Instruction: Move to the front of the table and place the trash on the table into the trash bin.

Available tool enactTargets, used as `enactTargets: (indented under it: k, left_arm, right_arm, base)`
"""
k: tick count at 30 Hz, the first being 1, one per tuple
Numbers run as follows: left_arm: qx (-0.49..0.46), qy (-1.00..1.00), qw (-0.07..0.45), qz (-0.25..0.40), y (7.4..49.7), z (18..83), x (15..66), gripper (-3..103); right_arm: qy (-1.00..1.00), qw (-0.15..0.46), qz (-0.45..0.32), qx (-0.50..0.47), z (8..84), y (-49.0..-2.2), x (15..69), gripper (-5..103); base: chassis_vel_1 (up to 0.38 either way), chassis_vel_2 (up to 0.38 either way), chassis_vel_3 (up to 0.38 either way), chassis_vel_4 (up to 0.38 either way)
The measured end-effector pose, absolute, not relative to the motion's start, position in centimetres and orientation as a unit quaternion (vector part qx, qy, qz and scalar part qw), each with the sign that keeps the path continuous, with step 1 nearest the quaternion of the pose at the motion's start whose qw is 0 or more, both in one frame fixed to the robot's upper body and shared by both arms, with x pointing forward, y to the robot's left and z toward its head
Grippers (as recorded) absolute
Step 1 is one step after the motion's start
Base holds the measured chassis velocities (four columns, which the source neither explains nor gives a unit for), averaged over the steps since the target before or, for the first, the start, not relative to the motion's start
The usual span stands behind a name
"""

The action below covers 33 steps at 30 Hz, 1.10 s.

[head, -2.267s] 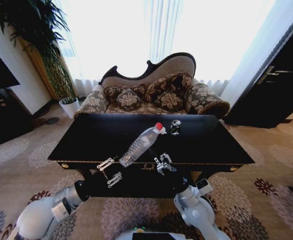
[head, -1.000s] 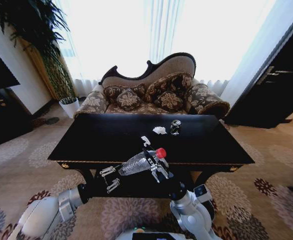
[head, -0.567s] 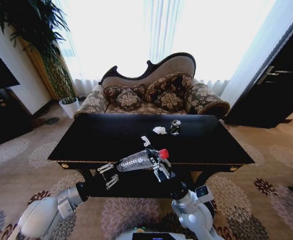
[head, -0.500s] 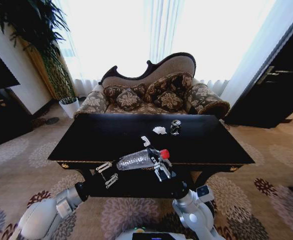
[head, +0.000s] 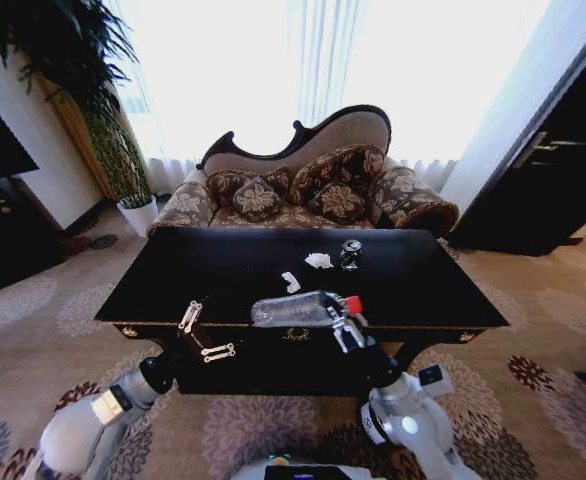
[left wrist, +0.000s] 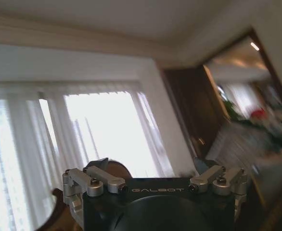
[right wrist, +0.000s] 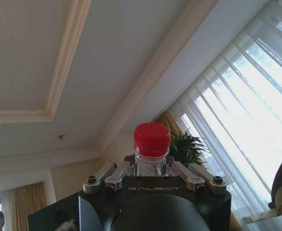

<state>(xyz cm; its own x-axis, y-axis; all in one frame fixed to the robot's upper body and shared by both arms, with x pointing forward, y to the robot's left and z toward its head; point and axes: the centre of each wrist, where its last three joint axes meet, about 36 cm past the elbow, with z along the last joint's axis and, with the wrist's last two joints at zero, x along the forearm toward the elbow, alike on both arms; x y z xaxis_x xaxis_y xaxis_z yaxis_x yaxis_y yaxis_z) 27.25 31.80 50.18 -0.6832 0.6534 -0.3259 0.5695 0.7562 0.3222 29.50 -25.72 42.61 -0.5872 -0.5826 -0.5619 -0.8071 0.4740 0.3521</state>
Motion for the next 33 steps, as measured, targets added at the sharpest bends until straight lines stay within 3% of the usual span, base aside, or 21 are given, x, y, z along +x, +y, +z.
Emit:
enactTargets:
  k: [10,19,33]
  left_arm:
    - [0.286,0.925,0.247,0.030,32.4,51.9,25.8,100]
    - [0.199,0.940,0.274,-0.035,34.5,53.5,25.3,100]
    - [0.112,0.955,0.271,-0.044,37.0,54.0,24.5,100]
  right_arm:
    - [0.831,0.197,0.284,-0.435,41.4,-28.0,30.9,23]
    - [0.801,0.197,0.238,-0.513,40.3,-31.8,31.9,23]
    - [0.848,0.056,0.102,-0.517,29.4,-38.7,33.4,23]
  base:
    - [0.000,0.000,0.000,0.000]
    - [0.000,0.000,0.000,0.000]
    - [0.000,0.000,0.000,0.000]
